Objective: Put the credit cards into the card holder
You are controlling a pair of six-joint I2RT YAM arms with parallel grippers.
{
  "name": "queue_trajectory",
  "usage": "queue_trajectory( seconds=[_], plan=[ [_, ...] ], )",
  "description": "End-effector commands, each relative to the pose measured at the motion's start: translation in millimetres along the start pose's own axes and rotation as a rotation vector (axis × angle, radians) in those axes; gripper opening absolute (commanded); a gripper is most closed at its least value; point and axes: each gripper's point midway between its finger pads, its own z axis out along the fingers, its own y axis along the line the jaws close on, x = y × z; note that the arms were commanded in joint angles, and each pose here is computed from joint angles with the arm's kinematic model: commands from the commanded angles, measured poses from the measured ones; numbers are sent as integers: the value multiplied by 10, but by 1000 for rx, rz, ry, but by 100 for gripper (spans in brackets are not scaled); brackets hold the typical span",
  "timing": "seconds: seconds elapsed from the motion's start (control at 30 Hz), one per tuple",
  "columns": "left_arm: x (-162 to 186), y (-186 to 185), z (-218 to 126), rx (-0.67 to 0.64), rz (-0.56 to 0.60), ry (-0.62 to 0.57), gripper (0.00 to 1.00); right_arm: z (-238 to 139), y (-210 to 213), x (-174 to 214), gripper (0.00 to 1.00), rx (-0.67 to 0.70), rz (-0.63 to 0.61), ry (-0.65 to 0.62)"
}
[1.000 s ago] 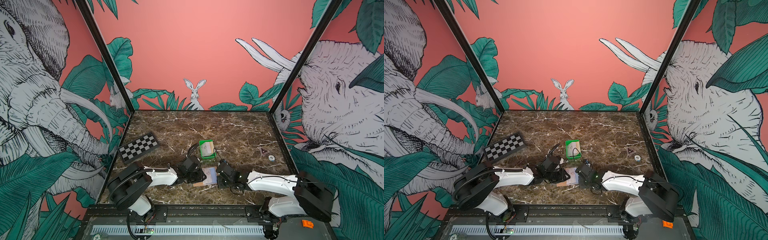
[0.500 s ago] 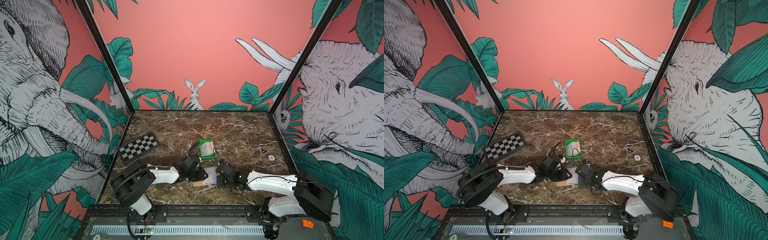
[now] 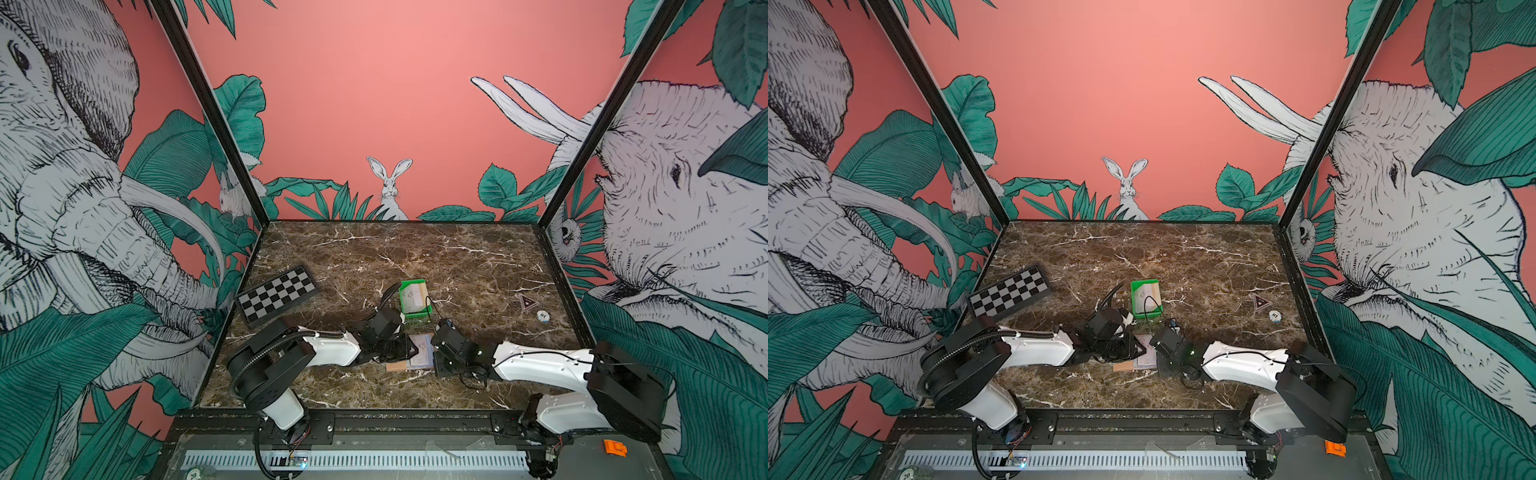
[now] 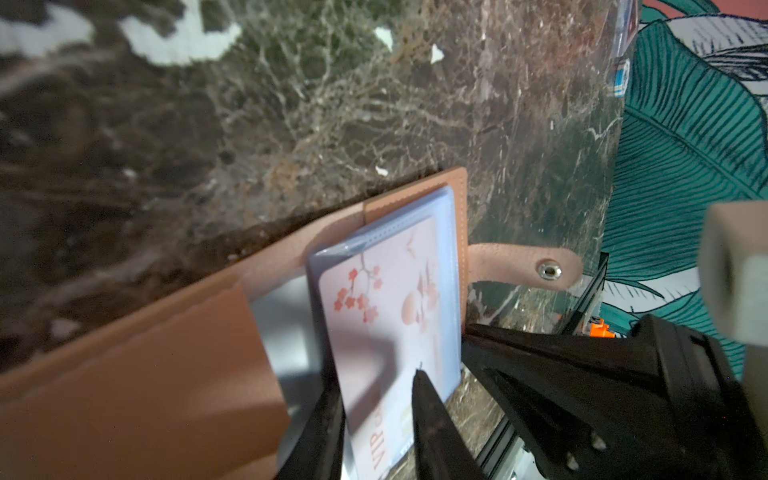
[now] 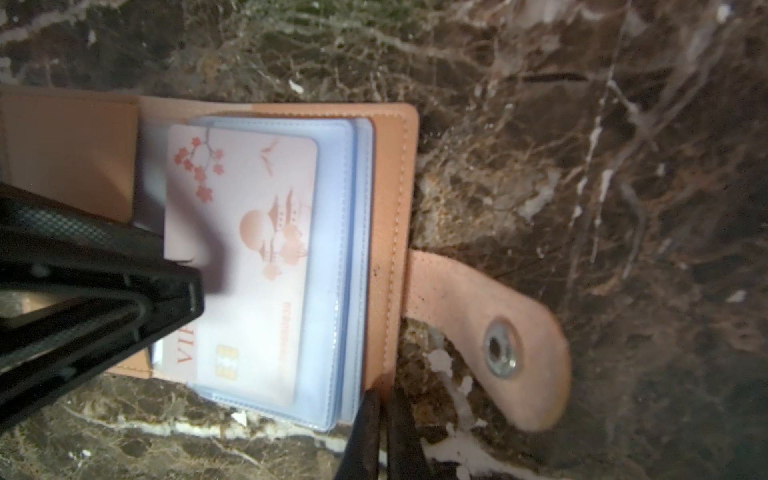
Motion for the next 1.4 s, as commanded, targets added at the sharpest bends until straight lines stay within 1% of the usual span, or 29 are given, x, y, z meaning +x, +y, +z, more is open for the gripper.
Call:
queue_trajectory(
  seconds=[0.0,0.7,0.87,1.03,1.07,1.17,1.2,1.37],
  plan=[
    [75,-8,68,-2,9,28,29,62,-142,153,7,67,-26,51],
    [117,-222,82,55,75,60,27,67,-132,159,6,66,-28,49],
    [111,-196,74,45,77,53,25,66,-133,166,6,67,-28,51],
    [91,-135,19,1,86,34,23,52,-128,153,6,66,-29,45],
    [85,-125,5,-8,88,30,23,49,-128,149,6,66,-29,43],
    [61,-106,-51,-34,105,14,31,32,-128,135,6,65,-27,36],
    [55,-97,-72,-43,109,8,32,24,-126,128,6,65,-26,33],
    [21,-84,-157,-78,132,-10,32,0,-104,111,5,56,-28,24]
  ],
)
